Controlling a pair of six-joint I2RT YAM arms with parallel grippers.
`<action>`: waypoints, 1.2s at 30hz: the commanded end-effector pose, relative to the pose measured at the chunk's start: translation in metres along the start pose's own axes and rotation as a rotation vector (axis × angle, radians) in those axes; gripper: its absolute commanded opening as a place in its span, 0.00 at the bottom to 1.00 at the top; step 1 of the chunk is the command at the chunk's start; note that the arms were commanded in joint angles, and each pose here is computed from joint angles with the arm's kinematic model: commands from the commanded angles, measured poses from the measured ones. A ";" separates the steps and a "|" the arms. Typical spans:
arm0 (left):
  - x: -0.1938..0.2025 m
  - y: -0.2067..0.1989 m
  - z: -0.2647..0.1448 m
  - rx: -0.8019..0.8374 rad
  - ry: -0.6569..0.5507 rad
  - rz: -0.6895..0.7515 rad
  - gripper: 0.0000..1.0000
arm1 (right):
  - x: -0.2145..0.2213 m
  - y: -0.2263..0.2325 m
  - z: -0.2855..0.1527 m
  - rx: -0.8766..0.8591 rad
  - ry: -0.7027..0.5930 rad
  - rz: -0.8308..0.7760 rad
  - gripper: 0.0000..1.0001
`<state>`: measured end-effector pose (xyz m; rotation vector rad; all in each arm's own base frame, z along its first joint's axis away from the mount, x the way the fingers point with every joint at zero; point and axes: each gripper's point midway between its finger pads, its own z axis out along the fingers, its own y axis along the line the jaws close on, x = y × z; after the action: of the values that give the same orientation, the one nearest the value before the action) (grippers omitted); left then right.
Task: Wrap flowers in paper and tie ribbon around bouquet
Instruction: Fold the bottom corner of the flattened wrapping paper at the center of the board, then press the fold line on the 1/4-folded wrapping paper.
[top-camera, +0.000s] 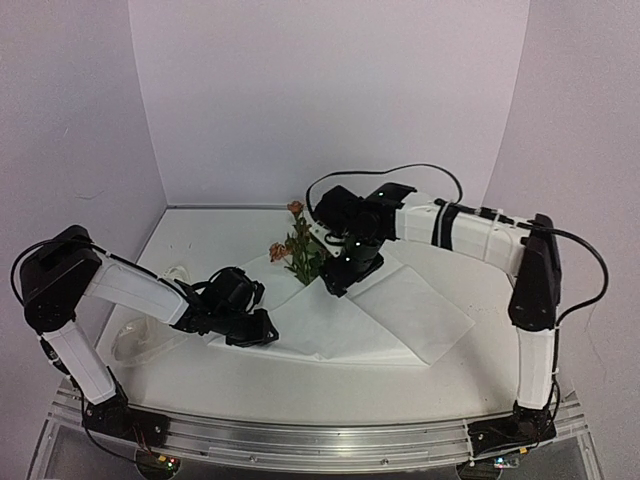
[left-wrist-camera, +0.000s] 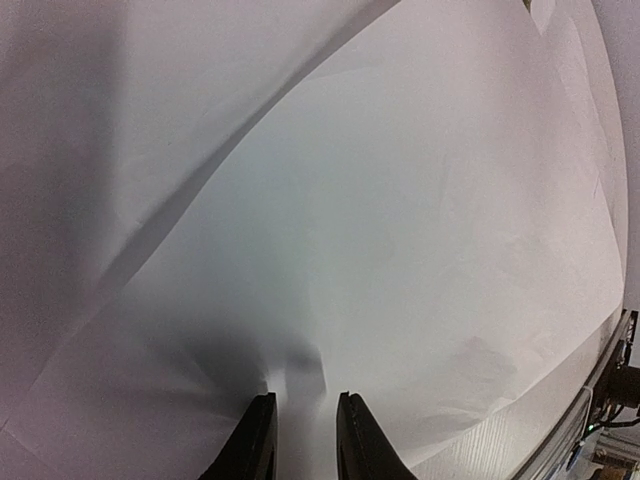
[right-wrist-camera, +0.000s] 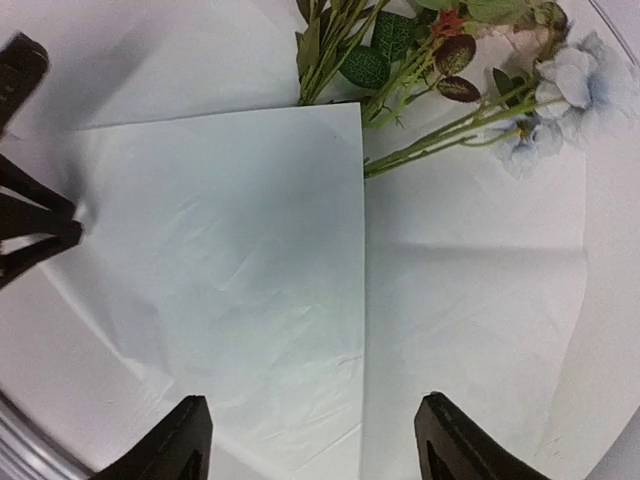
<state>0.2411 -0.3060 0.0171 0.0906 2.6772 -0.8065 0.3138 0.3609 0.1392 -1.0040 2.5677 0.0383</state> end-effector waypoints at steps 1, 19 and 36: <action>0.001 0.008 0.006 -0.042 0.001 -0.050 0.23 | 0.033 0.026 -0.031 -0.203 0.043 0.406 0.59; 0.015 0.009 0.003 -0.057 -0.020 -0.100 0.23 | 0.069 0.078 0.047 -0.318 -0.150 0.872 0.22; 0.019 0.017 0.000 -0.072 -0.027 -0.106 0.23 | 0.134 0.047 0.092 -0.210 -0.122 0.938 0.21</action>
<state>0.2362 -0.3094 0.0167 -0.0713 2.6477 -0.8296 0.2201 0.3497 0.0100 0.1699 2.7161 0.6753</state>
